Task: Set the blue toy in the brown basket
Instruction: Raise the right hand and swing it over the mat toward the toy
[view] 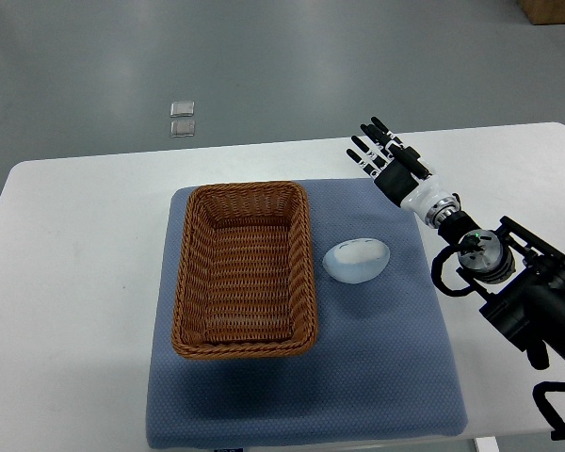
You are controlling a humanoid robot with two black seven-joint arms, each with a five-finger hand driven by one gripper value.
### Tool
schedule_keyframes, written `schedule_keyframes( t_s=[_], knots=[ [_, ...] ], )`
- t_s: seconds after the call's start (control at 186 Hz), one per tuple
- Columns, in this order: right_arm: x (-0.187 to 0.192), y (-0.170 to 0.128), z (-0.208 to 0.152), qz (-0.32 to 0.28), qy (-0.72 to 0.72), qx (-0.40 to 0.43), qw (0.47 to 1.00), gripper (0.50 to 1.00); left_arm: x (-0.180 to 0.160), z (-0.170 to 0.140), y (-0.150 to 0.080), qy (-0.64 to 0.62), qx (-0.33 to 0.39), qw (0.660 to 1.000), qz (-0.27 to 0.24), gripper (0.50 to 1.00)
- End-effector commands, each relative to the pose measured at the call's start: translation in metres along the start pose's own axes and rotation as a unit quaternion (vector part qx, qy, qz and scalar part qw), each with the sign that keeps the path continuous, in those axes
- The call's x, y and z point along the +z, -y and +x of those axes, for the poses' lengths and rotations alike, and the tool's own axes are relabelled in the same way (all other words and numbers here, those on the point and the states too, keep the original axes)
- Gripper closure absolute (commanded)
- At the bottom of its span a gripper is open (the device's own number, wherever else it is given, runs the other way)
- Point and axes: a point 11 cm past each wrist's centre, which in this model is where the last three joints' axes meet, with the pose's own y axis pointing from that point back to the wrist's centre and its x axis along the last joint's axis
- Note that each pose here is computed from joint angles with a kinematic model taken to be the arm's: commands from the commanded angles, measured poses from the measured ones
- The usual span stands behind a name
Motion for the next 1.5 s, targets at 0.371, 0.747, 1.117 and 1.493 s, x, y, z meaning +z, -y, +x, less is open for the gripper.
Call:
schedule_keyframes(
  t_s=[0.371,0.747,1.117,1.493],
  knots=[
    [-0.002,0.003,-0.007,-0.002,-0.007,-0.009,1.000,0.587,0.000,0.001,0.000,0.000,0.002,1.000,0.000,0.500],
    [-0.008,0.007,-0.014,-0.006,-0.027,-0.018,0.999,0.589,-0.001,0.002,0.000,0.002,0.006,1.000,0.001,0.500],
    [-0.016,0.010,-0.021,-0.031,-0.077,-0.036,0.996,0.589,0.000,0.002,0.000,0.003,0.006,1.000,0.000,0.500],
    [-0.083,0.025,-0.059,-0.142,-0.379,-0.068,0.912,0.589,-0.001,0.001,0.000,0.004,0.005,1.000,0.001,0.500]
  ],
)
